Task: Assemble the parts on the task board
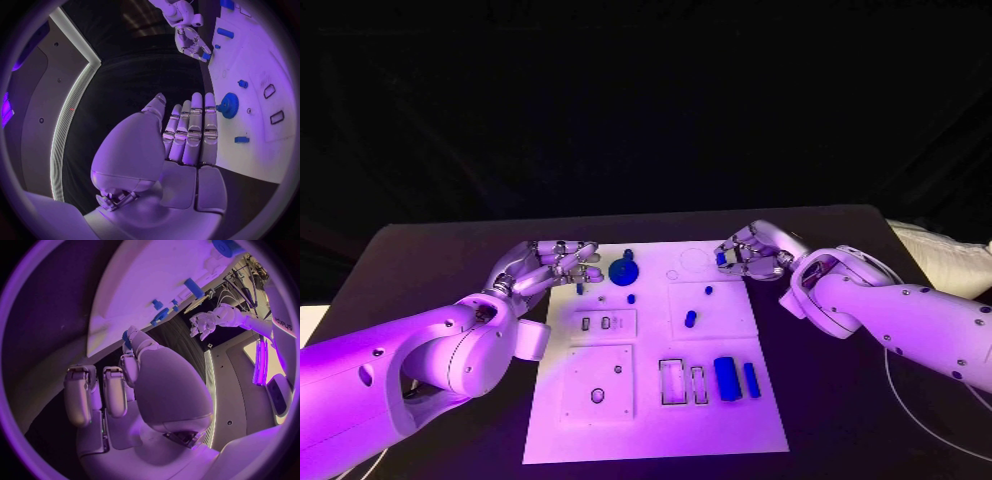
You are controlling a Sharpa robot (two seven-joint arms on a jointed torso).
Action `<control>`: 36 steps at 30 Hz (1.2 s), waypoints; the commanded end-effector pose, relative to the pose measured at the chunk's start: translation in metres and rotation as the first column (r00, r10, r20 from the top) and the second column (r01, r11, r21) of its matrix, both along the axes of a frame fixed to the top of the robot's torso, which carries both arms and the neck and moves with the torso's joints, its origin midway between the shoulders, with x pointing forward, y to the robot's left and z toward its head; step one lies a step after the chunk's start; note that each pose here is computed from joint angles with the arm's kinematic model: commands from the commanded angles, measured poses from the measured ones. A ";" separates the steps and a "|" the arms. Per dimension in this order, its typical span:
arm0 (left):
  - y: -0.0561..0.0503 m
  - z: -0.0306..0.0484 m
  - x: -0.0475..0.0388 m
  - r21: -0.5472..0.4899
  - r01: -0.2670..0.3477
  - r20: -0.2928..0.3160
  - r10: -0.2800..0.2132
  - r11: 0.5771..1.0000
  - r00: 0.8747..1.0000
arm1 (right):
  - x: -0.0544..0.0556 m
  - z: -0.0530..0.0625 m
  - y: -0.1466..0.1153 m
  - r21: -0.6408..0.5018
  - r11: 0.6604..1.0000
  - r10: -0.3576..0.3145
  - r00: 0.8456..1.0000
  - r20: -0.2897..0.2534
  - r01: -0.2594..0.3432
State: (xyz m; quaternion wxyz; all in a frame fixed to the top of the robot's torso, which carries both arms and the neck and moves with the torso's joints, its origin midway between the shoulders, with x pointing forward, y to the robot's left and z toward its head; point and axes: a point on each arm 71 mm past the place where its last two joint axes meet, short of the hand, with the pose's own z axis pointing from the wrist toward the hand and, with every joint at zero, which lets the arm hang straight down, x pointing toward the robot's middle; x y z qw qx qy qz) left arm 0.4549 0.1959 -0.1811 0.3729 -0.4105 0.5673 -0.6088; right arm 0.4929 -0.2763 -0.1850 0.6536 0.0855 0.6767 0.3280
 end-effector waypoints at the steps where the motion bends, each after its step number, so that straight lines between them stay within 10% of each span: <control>1: 0.001 0.0004 0.0009 -0.020 0.001 -0.002 -0.001 1.000 1.000 | -0.005 0.009 0.015 0.044 0.998 -0.039 0.999 -0.002 0.039; 12: 0.006 -0.0038 0.0042 -0.102 -0.068 -0.071 0.061 0.992 0.996 | -0.030 0.013 0.097 -0.014 0.995 0.096 0.995 0.004 -0.096; 36: 0.007 -0.0042 0.0038 -0.119 -0.080 -0.085 0.070 0.990 0.994 | -0.053 -0.037 0.176 -0.143 0.974 0.163 0.982 -0.097 -0.176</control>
